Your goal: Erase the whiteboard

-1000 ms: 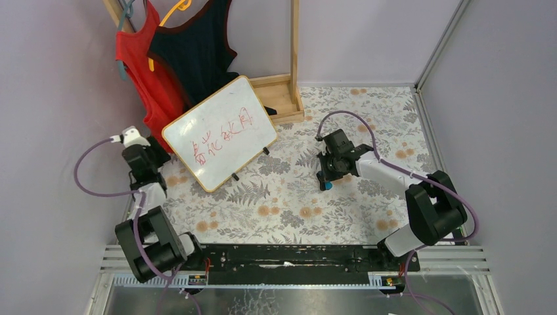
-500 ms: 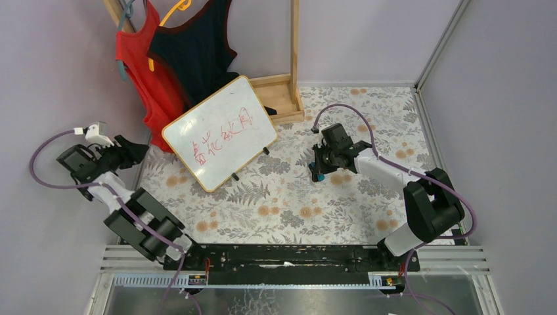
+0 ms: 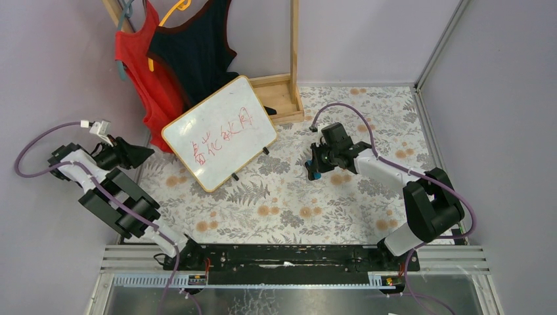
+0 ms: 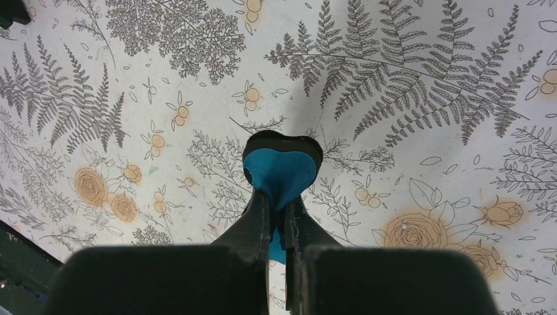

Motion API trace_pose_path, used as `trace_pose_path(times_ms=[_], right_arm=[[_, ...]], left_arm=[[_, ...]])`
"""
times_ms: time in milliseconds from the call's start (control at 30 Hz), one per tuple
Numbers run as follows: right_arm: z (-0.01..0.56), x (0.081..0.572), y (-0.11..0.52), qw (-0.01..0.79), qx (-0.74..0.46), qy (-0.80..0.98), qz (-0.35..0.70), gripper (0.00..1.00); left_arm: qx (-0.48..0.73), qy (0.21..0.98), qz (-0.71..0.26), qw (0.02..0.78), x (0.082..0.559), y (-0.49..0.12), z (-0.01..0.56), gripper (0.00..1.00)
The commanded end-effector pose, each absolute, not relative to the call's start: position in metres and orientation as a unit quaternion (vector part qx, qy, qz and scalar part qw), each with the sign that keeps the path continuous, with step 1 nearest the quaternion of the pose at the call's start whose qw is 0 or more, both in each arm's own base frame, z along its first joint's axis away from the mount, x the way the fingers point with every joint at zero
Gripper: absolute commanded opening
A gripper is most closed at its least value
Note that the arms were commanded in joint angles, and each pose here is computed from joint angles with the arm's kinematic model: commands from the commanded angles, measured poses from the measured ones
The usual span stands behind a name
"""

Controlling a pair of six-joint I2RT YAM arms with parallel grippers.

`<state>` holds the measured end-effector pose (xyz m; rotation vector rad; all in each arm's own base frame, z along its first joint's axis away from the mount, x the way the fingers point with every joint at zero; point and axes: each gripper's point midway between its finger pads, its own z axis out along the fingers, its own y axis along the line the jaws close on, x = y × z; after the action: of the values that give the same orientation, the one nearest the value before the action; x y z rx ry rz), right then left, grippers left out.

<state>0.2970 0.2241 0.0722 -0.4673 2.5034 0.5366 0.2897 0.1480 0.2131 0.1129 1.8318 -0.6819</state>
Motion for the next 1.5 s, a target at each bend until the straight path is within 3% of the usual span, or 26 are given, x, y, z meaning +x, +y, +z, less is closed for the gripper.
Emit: trace_pose_path(times_ms=[0, 233, 600, 1467], right_arm=[[0.079, 0.3, 0.235, 0.28, -0.188, 0.915, 0.222, 0.0], [0.08, 0.303, 0.242, 0.282, -0.194, 0.91, 0.234, 0.0], [0.079, 0.303, 0.244, 0.284, -0.203, 0.906, 0.239, 0.0], [0.091, 0.307, 0.252, 0.293, -0.203, 0.899, 0.256, 0.0]], left_arm=[[0.061, 0.755, -0.319, 0.57, 0.286, 0.136, 0.23, 0.44], [0.121, 0.756, -0.326, 0.554, 0.292, 0.101, 0.237, 0.43], [0.124, 0.742, -0.336, 0.567, 0.307, 0.105, 0.264, 0.42], [0.126, 0.734, -0.385, 0.545, 0.33, 0.096, 0.24, 0.4]])
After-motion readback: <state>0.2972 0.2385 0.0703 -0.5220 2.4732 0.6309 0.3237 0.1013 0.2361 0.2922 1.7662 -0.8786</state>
